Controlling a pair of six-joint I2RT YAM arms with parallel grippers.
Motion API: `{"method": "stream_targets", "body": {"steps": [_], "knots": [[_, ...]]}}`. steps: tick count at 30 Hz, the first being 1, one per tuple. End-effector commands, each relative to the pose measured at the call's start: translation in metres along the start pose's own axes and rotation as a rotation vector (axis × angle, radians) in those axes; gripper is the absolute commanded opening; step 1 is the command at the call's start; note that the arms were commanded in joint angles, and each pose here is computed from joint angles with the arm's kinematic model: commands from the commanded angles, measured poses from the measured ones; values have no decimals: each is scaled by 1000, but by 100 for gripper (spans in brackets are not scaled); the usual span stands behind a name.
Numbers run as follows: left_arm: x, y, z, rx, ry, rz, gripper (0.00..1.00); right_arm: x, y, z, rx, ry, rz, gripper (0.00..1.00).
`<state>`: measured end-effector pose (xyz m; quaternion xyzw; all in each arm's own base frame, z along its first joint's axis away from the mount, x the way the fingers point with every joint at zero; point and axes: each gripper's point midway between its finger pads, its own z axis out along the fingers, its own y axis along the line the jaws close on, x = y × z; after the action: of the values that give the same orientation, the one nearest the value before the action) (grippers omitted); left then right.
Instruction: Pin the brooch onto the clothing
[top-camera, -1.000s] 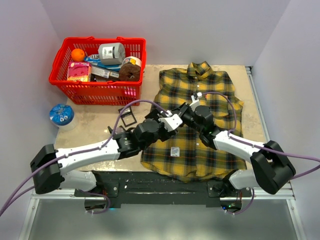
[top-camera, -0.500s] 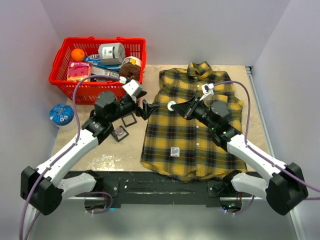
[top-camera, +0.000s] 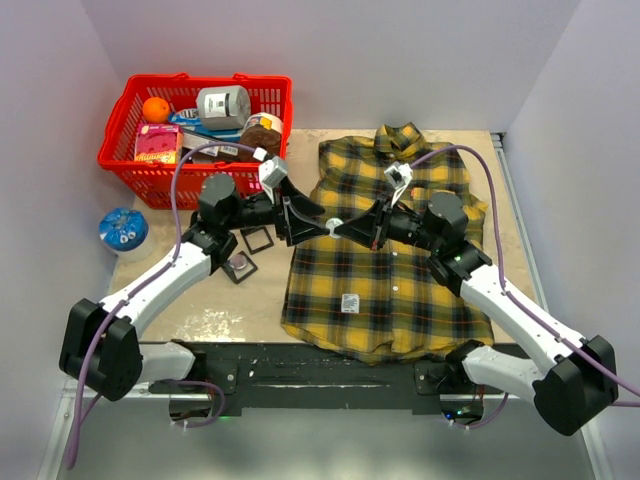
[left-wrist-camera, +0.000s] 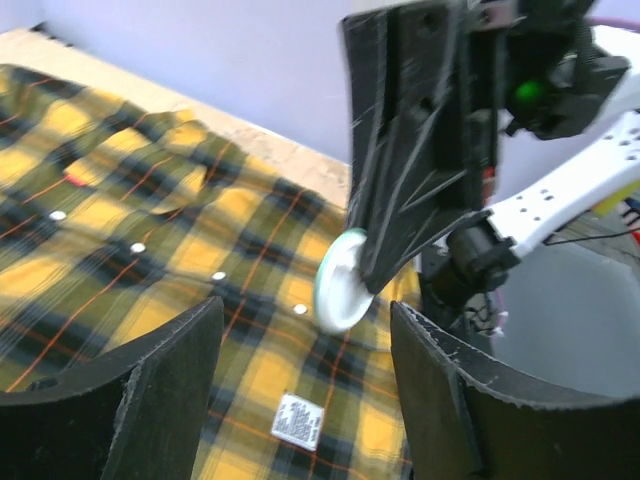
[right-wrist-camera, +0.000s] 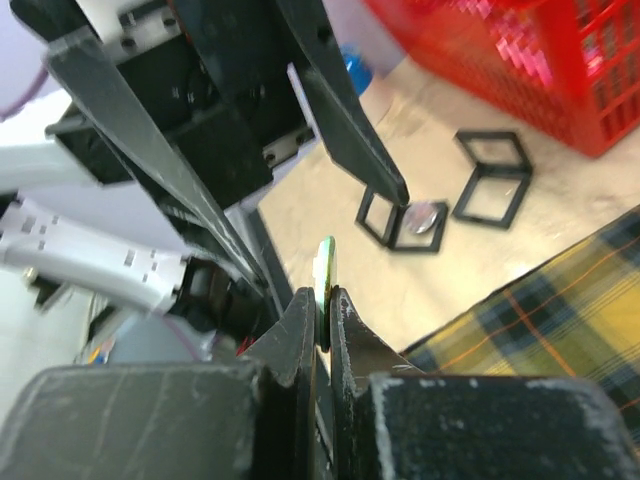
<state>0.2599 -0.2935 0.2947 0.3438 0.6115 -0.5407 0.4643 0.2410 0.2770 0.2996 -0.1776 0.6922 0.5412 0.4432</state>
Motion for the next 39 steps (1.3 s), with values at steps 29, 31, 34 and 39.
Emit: {"method": "stream_targets", "body": {"steps": [29,31,34,39], "knots": [[2,-31,1,227,34,-35,42,-3,44,-2,-227,100,-63,0],[4,-30,2,227,33,-41,34,-2,44,-1,-228,102,-62,0],[5,-31,2,235,34,-46,25,-4,44,-1,-227,97,-64,0],[7,-33,2,249,44,-48,11,-9,42,0,-209,77,-75,0]]}}
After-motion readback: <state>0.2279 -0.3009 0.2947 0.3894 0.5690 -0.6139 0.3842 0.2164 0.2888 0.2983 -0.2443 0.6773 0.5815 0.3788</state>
